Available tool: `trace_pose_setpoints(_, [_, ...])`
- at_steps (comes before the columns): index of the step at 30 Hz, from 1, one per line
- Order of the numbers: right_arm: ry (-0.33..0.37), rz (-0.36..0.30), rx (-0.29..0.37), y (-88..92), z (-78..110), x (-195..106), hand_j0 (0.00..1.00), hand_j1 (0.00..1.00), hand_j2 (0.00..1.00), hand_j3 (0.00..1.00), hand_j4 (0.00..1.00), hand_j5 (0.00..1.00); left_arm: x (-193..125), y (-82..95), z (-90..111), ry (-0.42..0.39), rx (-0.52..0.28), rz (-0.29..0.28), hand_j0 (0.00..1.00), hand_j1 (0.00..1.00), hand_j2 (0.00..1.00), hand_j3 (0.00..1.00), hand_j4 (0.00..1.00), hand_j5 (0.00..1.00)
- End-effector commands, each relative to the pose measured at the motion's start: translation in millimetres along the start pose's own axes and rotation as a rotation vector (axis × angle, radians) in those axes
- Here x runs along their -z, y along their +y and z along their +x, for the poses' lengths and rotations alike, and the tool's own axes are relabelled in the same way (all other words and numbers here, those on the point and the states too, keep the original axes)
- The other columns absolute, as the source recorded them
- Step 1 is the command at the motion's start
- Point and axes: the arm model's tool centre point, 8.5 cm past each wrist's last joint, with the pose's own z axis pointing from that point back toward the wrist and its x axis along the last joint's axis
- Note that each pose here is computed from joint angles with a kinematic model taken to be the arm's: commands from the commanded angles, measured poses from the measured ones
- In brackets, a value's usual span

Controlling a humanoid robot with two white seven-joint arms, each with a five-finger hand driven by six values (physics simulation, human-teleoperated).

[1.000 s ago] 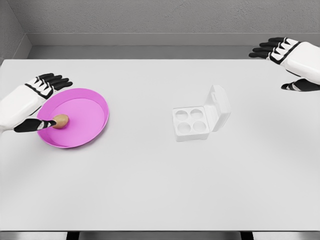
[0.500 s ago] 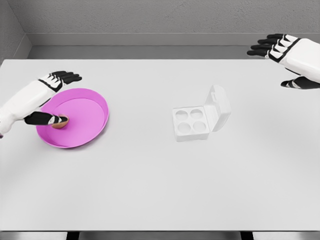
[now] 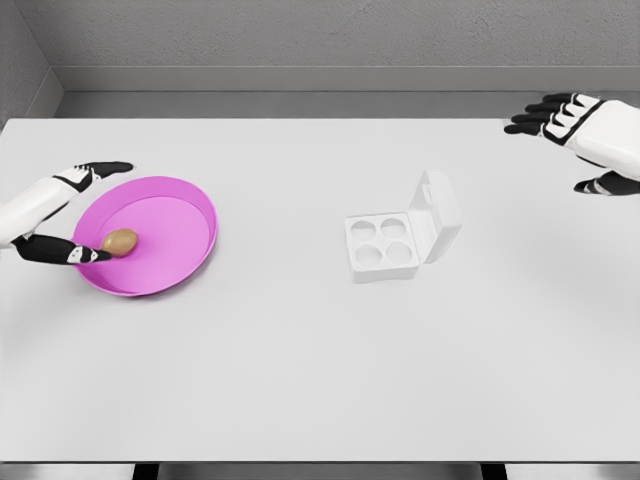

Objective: Pack egg into the box and close the box lid

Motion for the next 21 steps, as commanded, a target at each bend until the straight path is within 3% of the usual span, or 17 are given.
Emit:
trace_pose_setpoints(1, [0.005, 0.01, 0.003, 2.0, -1.4, -1, 1.0, 1.0, 1.0, 1.0, 1.0, 1.0, -9, 4.7, -9, 0.035, -0.02, -0.004, 1.0, 1.0, 1.0, 1.0, 1.0, 1.0])
trace_pose_setpoints(4, [0.028, 0.031, -0.008, 3.3, -8.1, -6, 1.0, 1.0, 1.0, 1.0, 1.0, 1.0, -1, 4.0, 4, -0.015, -0.027, -0.013, 1.0, 1.0, 1.0, 1.0, 1.0, 1.0])
trace_pose_setpoints(6, [0.009, 0.068, 0.005, 19.0, -3.3, 1, 1.0, 1.0, 1.0, 1.0, 1.0, 1.0, 12, -1.7, 24, 0.002, -0.029, -0.12, 1.0, 1.0, 1.0, 1.0, 1.0, 1.0])
trace_pose_setpoints(7, [0.005, 0.075, 0.007, 21.7, -2.1, 2, 1.0, 1.0, 1.0, 1.0, 1.0, 1.0, 12, -6.1, 25, 0.028, -0.027, -0.166, 1.0, 1.0, 1.0, 1.0, 1.0, 1.0])
trace_pose_setpoints(9, [0.009, 0.1, 0.002, 32.2, -2.3, 7, 0.97, 0.97, 0.97, 0.97, 0.97, 0.97, 12, -10.0, 28, 0.024, -0.029, -0.22, 1.0, 1.0, 1.0, 1.0, 1.0, 1.0])
trace_pose_setpoints(11, [0.009, 0.128, 0.007, 38.0, -2.3, 8, 0.91, 0.91, 0.91, 0.91, 0.91, 0.91, 11, -10.3, 23, 0.087, -0.056, -0.265, 1.0, 1.0, 1.0, 1.0, 1.0, 1.0])
trace_pose_setpoints(15, [0.01, 0.167, 0.018, 44.3, -3.3, 14, 0.78, 0.78, 0.78, 0.78, 0.78, 0.78, 14, -3.6, 23, 0.103, -0.071, -0.241, 0.92, 0.92, 0.92, 0.92, 0.92, 0.92])
trace_pose_setpoints(17, [0.01, 0.174, 0.04, 51.4, -3.4, 19, 0.74, 0.74, 0.74, 0.74, 0.74, 0.74, 14, 5.7, 12, 0.152, -0.16, -0.193, 0.93, 0.93, 0.93, 0.93, 0.93, 0.93])
trace_pose_setpoints(21, [0.001, 0.181, 0.044, 51.9, -1.1, 24, 0.69, 0.69, 0.69, 0.69, 0.69, 0.69, 13, 15.3, -4, 0.222, -0.185, -0.164, 0.92, 0.92, 0.92, 0.92, 0.92, 0.92])
